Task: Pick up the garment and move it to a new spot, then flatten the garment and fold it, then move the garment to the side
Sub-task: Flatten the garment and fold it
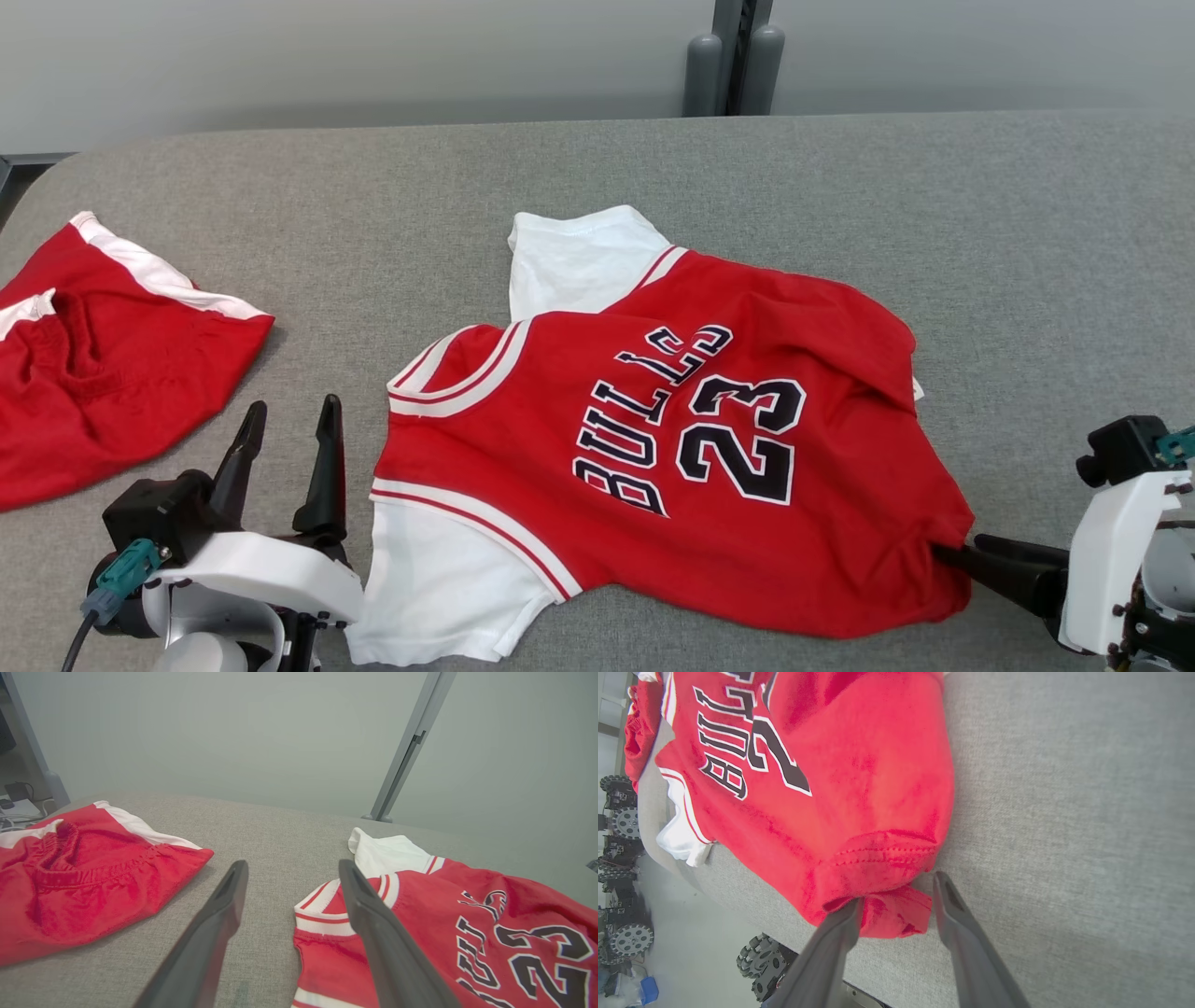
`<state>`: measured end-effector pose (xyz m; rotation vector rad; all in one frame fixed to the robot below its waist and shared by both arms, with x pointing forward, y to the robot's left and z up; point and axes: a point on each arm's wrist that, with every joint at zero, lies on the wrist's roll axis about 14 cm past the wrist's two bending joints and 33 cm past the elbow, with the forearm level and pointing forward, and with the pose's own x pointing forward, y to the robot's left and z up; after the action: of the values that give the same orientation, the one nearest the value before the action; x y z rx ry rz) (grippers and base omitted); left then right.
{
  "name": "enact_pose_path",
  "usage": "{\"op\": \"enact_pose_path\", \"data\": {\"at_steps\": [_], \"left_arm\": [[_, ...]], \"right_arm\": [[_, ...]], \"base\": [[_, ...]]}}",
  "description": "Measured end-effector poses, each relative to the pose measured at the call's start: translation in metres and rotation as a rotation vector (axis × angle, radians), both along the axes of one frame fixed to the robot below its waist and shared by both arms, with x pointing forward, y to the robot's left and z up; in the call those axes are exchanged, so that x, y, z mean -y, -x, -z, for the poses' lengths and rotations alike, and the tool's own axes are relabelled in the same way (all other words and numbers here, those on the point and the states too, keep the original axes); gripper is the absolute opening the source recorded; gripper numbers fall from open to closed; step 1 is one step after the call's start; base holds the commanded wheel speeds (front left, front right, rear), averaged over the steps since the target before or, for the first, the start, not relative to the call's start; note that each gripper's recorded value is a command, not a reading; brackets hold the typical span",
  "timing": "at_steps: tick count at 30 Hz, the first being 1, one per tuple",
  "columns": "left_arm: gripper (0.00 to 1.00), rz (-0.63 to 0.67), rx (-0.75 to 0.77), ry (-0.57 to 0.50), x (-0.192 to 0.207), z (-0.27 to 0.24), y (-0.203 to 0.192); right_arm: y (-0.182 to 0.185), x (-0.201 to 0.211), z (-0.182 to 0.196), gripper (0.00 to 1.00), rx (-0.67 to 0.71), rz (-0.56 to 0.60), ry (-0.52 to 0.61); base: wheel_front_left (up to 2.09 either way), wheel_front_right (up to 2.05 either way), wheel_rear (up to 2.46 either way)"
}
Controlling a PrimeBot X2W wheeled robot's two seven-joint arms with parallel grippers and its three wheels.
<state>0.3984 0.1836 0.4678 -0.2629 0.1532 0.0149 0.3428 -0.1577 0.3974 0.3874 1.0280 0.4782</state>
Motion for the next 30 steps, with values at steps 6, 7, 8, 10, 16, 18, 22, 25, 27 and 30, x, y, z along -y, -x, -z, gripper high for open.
{"op": "enact_pose_path", "data": {"at_steps": [6,7,8,10,16,18,22,25,27,30], "left_arm": [[1.00,-0.004,0.011,0.005,0.000,-0.004,0.003],[1.00,-0.003,0.015,0.005,0.000,-0.005,0.003],[1.00,0.000,0.018,0.005,0.001,-0.007,0.002],[1.00,0.005,0.025,0.006,0.004,-0.009,0.002],[1.00,0.023,0.033,0.007,0.009,-0.012,0.002],[1.00,0.027,0.043,0.007,0.010,-0.014,0.001],[1.00,0.023,0.069,0.004,0.010,-0.020,0.000],[1.00,0.013,0.093,0.001,0.007,-0.026,-0.001],[1.00,0.004,0.124,0.000,0.005,-0.033,-0.001],[1.00,-0.008,0.167,-0.006,0.002,-0.043,-0.001]], "right_arm": [[-0.008,0.016,-0.024,1.00,0.113,0.077,-0.015],[-0.010,0.018,-0.031,1.00,0.140,0.091,-0.021],[-0.011,0.022,-0.038,1.00,0.170,0.108,-0.026],[-0.014,0.027,-0.053,1.00,0.238,0.139,-0.038],[-0.031,0.042,-0.103,1.00,0.513,0.227,-0.010],[-0.037,0.042,-0.116,1.00,0.606,0.259,-0.003],[-0.050,0.034,-0.141,1.00,0.802,0.324,-0.018],[-0.053,0.022,-0.153,1.00,0.907,0.361,-0.058],[-0.057,0.018,-0.167,1.00,1.020,0.406,-0.084],[-0.056,0.016,-0.174,1.00,1.115,0.439,-0.083]], "base": [[0.00,0.00,0.00],[0.00,0.00,0.00],[0.00,0.00,0.00],[0.00,0.00,0.00],[0.00,0.00,0.00],[0.00,0.00,0.00],[0.00,0.00,0.00],[0.00,0.00,0.00],[0.00,0.00,0.00],[0.00,0.00,0.00]]}}
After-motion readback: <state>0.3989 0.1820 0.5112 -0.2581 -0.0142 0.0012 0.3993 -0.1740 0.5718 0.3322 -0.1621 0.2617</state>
